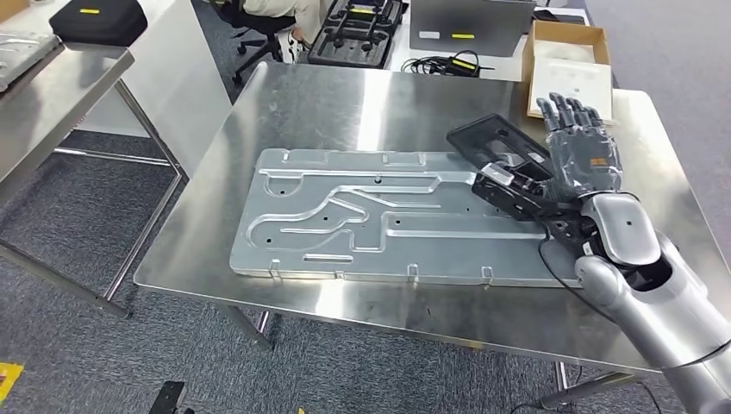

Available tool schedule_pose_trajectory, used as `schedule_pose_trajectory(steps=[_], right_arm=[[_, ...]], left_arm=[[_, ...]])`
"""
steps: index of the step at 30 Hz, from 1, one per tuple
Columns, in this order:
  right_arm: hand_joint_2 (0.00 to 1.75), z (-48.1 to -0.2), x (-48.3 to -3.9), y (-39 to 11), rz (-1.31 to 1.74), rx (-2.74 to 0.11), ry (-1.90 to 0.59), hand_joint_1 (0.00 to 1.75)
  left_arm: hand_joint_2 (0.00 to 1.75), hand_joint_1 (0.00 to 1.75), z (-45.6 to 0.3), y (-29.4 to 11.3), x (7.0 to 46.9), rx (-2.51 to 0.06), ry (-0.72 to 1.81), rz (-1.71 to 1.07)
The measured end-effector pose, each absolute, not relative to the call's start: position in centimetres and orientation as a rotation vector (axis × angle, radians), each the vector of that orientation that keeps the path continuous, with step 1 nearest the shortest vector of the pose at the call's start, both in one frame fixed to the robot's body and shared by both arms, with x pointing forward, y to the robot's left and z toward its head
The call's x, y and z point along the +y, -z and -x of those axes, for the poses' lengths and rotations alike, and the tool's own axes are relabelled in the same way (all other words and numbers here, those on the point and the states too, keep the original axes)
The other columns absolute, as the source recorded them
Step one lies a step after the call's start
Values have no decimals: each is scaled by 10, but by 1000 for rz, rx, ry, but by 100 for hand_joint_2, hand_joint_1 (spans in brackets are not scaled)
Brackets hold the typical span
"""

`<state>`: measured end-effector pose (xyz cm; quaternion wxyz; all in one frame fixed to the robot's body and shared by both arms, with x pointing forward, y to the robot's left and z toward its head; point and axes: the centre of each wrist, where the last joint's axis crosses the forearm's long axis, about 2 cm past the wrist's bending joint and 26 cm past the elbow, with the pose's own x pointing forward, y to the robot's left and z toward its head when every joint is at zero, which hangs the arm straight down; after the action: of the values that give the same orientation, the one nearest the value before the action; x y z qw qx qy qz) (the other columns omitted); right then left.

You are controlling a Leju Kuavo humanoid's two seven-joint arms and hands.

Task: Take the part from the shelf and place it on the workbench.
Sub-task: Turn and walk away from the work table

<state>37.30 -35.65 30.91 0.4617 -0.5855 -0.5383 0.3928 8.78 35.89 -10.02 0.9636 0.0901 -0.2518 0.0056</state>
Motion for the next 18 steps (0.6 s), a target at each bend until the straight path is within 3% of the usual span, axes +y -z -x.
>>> schedule_pose_trajectory(steps=[18], right_arm=[[0,-374,-350,-307,1401,-1343,-975,0]], left_arm=[[0,0,-91,99,360,-519,-10,-190]])
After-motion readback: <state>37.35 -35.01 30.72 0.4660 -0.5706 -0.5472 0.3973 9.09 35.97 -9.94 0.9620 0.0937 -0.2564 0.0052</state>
